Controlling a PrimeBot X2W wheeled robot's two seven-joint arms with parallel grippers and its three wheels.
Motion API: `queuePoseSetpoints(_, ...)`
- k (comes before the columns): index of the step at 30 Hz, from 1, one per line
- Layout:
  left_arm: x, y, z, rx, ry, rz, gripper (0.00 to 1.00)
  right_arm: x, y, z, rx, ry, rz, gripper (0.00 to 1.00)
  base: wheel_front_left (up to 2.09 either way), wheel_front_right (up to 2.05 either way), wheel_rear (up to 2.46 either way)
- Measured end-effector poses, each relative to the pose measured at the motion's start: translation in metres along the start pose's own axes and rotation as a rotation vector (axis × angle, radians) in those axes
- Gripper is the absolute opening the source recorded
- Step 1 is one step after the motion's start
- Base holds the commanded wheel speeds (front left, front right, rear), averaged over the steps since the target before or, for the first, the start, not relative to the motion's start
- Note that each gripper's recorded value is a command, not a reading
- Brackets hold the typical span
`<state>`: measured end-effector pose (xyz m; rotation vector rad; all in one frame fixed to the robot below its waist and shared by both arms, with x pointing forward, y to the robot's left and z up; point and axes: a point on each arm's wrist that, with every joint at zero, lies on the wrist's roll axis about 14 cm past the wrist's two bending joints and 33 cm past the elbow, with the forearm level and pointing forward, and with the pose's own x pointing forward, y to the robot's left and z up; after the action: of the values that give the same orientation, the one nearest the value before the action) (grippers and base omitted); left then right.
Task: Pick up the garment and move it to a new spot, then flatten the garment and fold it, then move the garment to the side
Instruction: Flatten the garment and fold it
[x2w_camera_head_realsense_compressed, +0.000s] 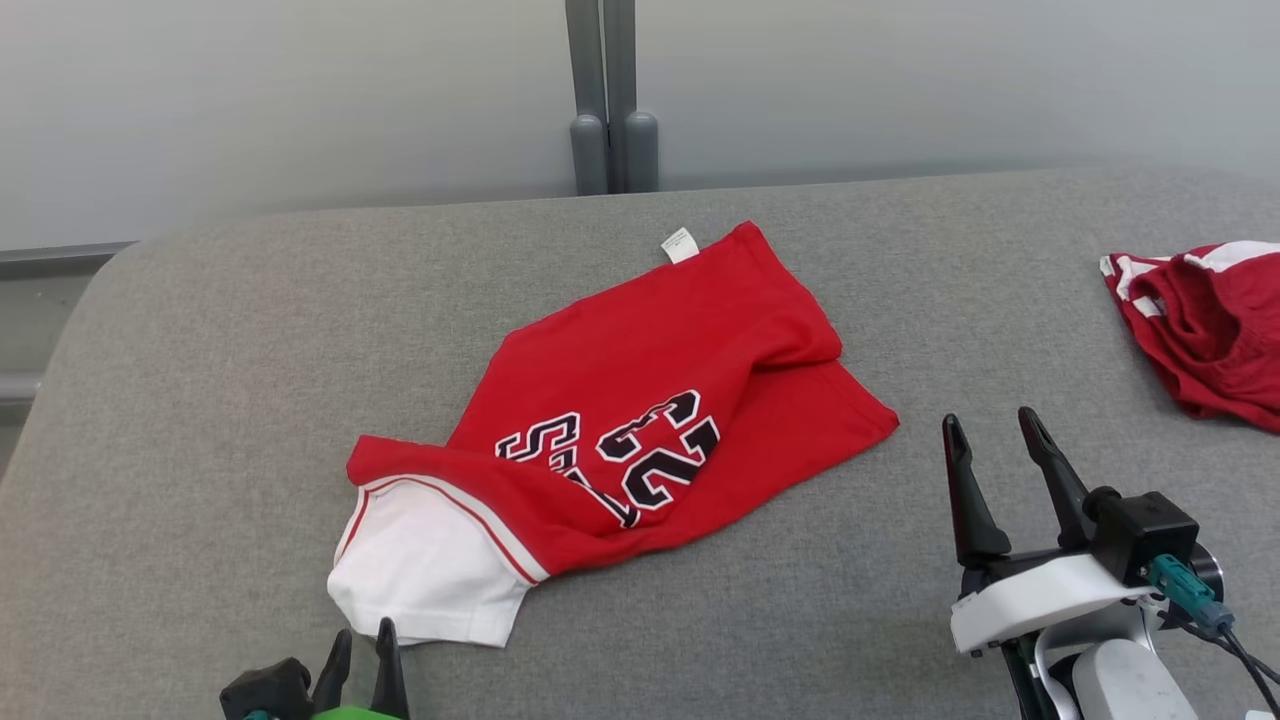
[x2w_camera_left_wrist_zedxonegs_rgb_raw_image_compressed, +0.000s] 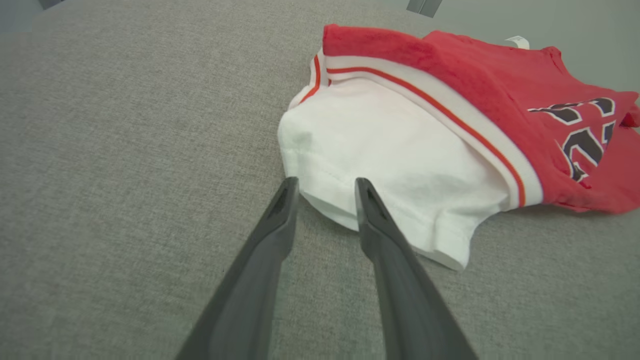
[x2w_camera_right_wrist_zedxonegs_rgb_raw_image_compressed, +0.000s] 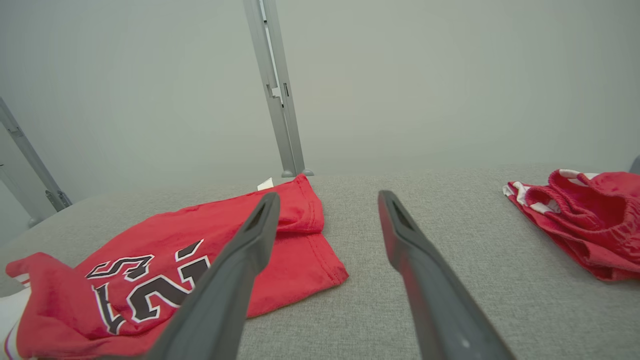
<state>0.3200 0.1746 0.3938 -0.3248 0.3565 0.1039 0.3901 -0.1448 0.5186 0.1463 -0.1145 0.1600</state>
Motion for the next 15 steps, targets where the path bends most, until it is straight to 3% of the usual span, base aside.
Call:
queuePoseSetpoints(5,0.003,-0.004,-0.011,0.005,0.042,-0.008,0.87,-0.004,-0.004,-0.001,-0.004,0.005,-0.013,1.00,0.00,0.00,0.00)
queuePoseSetpoints(7,0.006,-0.005,-0.014,0.010,0.053,-0.012,0.64,-0.006,-0.007,-0.002,-0.007,0.008,-0.021,1.00,0.00,0.00,0.00)
queuePoseSetpoints(8,0.008,-0.006,-0.015,0.011,0.054,-0.012,0.42,-0.007,-0.008,-0.002,-0.007,0.009,-0.025,1.00,0.00,0.00,0.00)
queuePoseSetpoints(9,0.009,-0.006,-0.015,0.012,0.055,-0.012,0.31,-0.007,-0.010,-0.002,-0.008,0.009,-0.030,1.00,0.00,0.00,0.00)
queuePoseSetpoints(10,0.010,-0.007,-0.016,0.014,0.057,-0.012,0.07,-0.008,-0.011,-0.002,-0.008,0.010,-0.035,1.00,0.00,0.00,0.00)
queuePoseSetpoints(11,0.011,-0.007,-0.017,0.013,0.059,-0.012,0.00,-0.008,-0.013,-0.003,-0.009,0.011,-0.039,1.00,0.00,0.00,0.00)
queuePoseSetpoints(15,0.013,-0.007,-0.016,0.014,0.046,-0.013,0.00,-0.009,-0.016,-0.003,-0.014,0.014,-0.049,1.00,0.00,0.00,0.00)
